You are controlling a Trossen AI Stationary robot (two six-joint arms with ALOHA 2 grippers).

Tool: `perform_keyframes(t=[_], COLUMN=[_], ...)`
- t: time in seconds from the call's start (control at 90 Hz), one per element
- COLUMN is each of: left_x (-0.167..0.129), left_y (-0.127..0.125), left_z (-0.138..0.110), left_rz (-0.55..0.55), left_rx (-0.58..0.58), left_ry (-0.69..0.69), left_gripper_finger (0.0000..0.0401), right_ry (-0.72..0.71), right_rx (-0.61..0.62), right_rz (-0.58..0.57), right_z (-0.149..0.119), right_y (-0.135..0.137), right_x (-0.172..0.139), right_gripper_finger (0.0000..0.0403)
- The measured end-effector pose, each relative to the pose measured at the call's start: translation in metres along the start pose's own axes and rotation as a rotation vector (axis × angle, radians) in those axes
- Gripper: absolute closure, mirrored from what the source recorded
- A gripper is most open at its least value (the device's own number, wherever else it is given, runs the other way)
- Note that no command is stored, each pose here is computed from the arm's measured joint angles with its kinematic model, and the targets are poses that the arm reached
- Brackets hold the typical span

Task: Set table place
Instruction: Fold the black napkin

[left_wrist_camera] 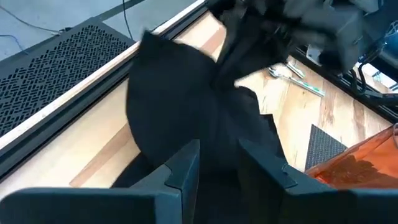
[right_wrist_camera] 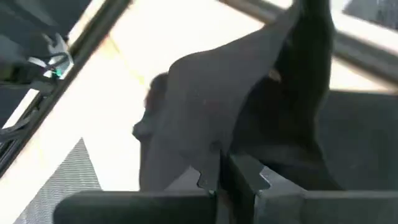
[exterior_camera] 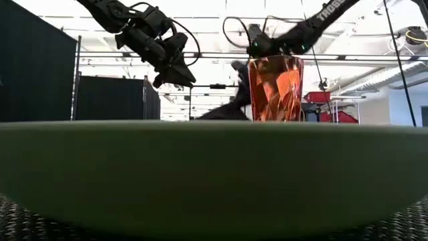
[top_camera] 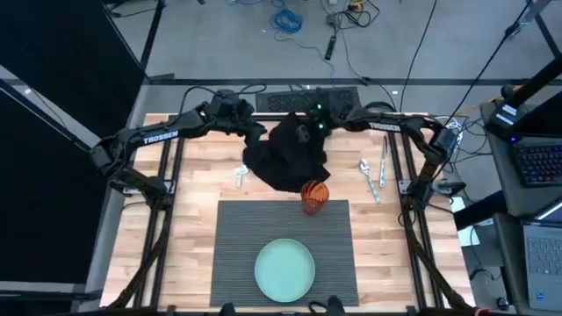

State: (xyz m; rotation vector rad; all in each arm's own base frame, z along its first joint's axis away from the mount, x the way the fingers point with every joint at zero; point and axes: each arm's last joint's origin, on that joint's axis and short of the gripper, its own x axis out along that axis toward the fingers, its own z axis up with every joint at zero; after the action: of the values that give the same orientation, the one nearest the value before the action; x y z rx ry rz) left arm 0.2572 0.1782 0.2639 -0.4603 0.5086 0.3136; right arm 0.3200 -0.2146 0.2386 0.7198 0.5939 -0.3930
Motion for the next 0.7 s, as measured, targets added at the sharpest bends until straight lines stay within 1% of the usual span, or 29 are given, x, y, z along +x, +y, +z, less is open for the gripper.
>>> perform_keyframes(t=[0.222, 0.389, 0.544, 0.7], left_x=[0.003, 0.005, 0.008, 0.010], left_y=[-0.007, -0.016, -0.022, -0.022], left_z=[-0.001, -0.003, -0.004, -0.004], left_rz=[-0.020, -0.037, 0.040, 0.173], left_rx=[0.013, 0.028, 0.045, 0.052], left_ry=[0.008, 0.011, 0.000, -0.023], left_gripper_finger=[0.0313, 0.0313, 0.0313, 0.0313], right_ry=[-0.074, -0.100, -0.061, -0.033], right_rx=[-0.121, -0.155, -0.162, -0.173], right_rz=[0.027, 0.030, 0.015, 0.007], right_z=[0.041, 0.050, 0.046, 0.044], right_y=[0.028, 0.034, 0.032, 0.032], right_x=[-0.025, -0.033, -0.032, -0.032], right_gripper_finger=[0.0403, 0.0403, 0.0403, 0.0403])
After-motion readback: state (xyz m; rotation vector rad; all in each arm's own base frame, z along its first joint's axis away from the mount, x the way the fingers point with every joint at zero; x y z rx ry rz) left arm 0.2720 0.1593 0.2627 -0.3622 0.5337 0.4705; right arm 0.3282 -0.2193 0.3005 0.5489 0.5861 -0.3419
